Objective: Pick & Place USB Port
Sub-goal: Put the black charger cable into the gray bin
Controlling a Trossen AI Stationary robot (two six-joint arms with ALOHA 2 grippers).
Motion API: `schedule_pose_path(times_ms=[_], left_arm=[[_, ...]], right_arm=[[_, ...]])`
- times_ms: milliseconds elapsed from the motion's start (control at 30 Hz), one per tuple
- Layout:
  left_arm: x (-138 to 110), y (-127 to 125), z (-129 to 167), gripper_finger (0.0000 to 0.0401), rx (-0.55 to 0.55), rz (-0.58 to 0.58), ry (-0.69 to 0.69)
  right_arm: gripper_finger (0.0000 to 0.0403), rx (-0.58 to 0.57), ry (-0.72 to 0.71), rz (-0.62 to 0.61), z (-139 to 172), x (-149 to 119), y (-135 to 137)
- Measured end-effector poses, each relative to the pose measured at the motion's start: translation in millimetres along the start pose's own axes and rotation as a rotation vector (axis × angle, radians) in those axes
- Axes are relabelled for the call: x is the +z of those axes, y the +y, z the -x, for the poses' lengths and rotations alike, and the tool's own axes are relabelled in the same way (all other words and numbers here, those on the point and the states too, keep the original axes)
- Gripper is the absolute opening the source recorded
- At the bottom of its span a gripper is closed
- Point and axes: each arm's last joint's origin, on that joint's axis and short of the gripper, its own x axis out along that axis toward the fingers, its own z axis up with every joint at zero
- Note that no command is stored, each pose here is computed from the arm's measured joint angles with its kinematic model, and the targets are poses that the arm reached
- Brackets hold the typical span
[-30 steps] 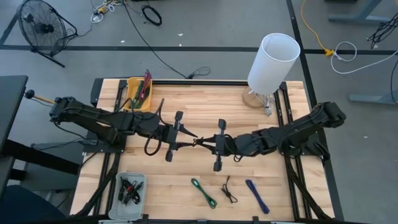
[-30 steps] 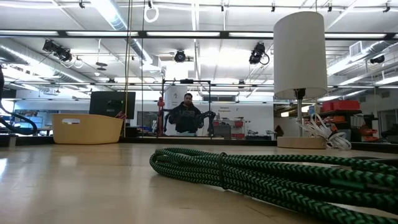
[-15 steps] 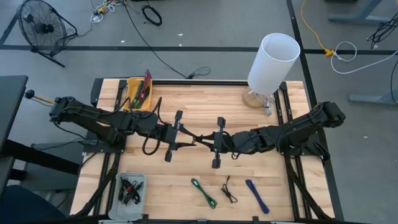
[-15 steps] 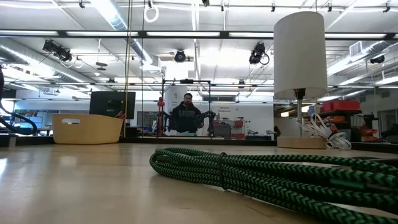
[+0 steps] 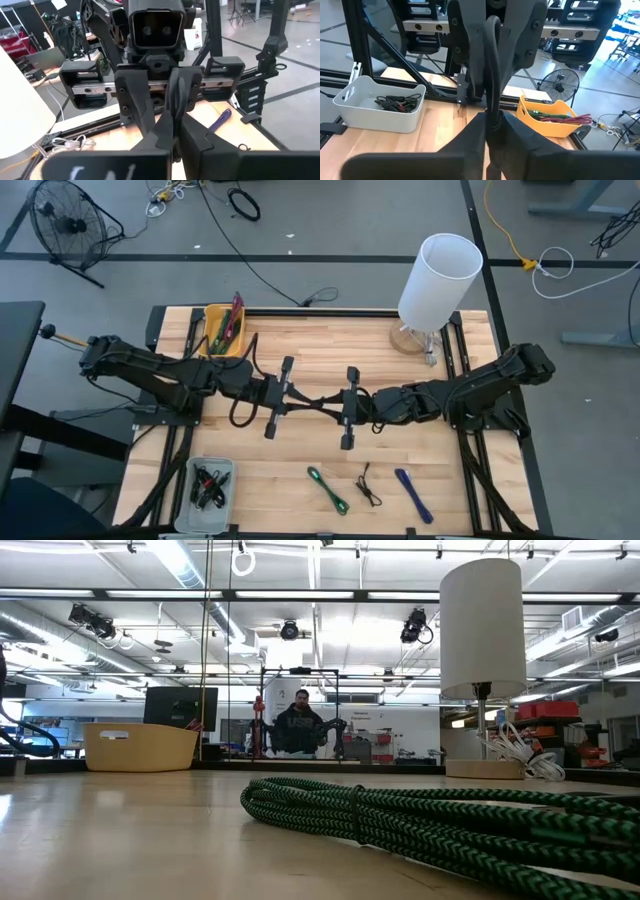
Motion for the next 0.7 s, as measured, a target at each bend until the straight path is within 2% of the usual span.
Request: schedule_pose_path(times_ms=[200,400,600,700], left_arm=[[-1.3,0.3,0.0,0.0009,0.015,0.027,0.016],[-6.4,0.1,6.8,0.0008,0.053,0.053,0.108],[-6.7,0.1,29.5,0.0008,0.109,0.163,0.210],[-7.4,-0.2,47.4,0.0008,0.121,0.297,0.276]], right_arm=[[0.0104,-0.005,-0.002,-0.001,-0.1,0.2,-0.3],[0.0125,-0.012,0.002,0.000,-0.2,-0.1,-0.7],[0.0124,-0.009,0.018,0.008,0.1,-1.5,-0.5],[0.0122,-0.008,0.026,0.015,0.2,-2.2,-0.4]])
